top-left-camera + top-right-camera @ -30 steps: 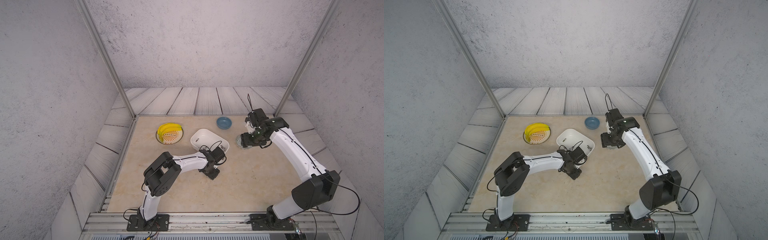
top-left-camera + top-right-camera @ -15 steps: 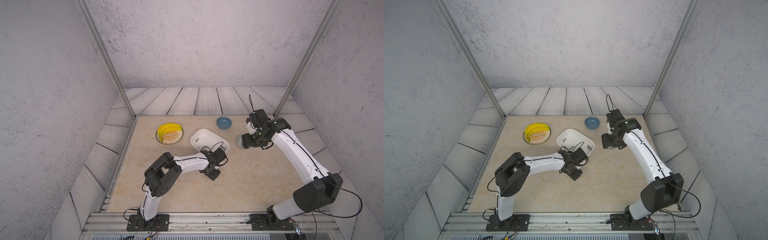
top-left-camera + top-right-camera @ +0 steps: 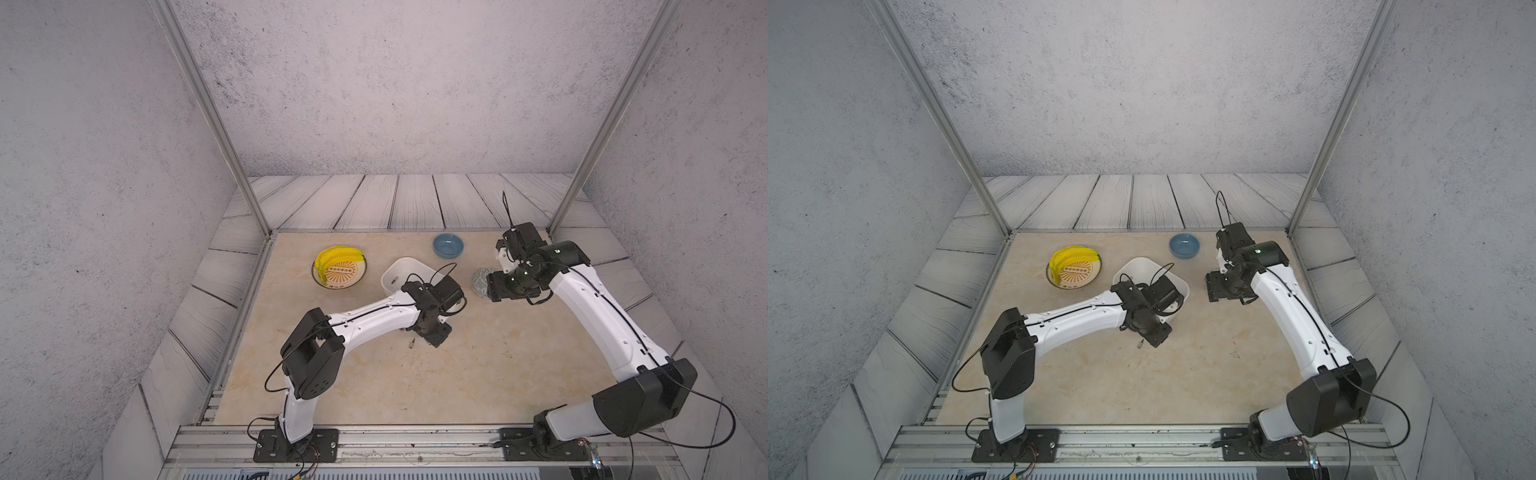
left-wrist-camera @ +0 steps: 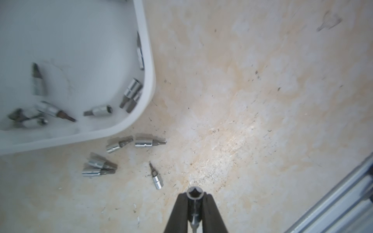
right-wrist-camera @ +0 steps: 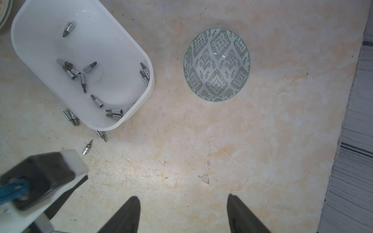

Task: Put the bit on the desktop into the storage box
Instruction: Pick up the screwdriver bit from the center of the board, then place the screwdriver bit in the storage box, then pick up the screwdriver bit from the center of the board.

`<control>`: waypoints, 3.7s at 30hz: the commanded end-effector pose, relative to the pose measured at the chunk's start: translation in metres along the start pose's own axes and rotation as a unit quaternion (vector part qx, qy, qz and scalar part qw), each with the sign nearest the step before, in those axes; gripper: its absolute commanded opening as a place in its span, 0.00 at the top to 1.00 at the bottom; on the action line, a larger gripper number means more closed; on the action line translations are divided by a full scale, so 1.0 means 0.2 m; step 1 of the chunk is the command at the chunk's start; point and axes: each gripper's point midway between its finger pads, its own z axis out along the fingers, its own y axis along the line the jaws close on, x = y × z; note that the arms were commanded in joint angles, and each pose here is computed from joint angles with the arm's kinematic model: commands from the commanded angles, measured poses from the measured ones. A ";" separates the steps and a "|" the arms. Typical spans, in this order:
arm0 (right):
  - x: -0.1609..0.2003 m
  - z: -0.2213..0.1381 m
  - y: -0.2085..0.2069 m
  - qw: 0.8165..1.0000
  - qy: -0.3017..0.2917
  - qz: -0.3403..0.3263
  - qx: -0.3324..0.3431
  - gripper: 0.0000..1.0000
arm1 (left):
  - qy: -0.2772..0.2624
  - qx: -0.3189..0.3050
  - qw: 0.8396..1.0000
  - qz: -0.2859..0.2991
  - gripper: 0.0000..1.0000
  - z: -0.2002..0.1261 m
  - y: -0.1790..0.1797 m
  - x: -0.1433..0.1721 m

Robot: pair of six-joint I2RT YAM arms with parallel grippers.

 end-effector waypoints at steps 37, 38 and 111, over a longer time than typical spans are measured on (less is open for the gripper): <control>0.27 -0.19 -0.06 0.999 -0.031 0.030 -0.002 0.27 | 0.036 0.033 0.994 -0.097 1.00 0.46 0.59 -0.33; 0.27 -0.19 -0.06 0.999 -0.030 0.029 -0.003 0.27 | 0.038 0.034 0.994 -0.099 1.00 0.48 0.59 -0.32; 0.35 0.82 0.91 0.982 0.087 -0.150 -0.075 0.31 | -0.021 -0.048 0.974 -0.223 0.52 -0.10 0.66 0.49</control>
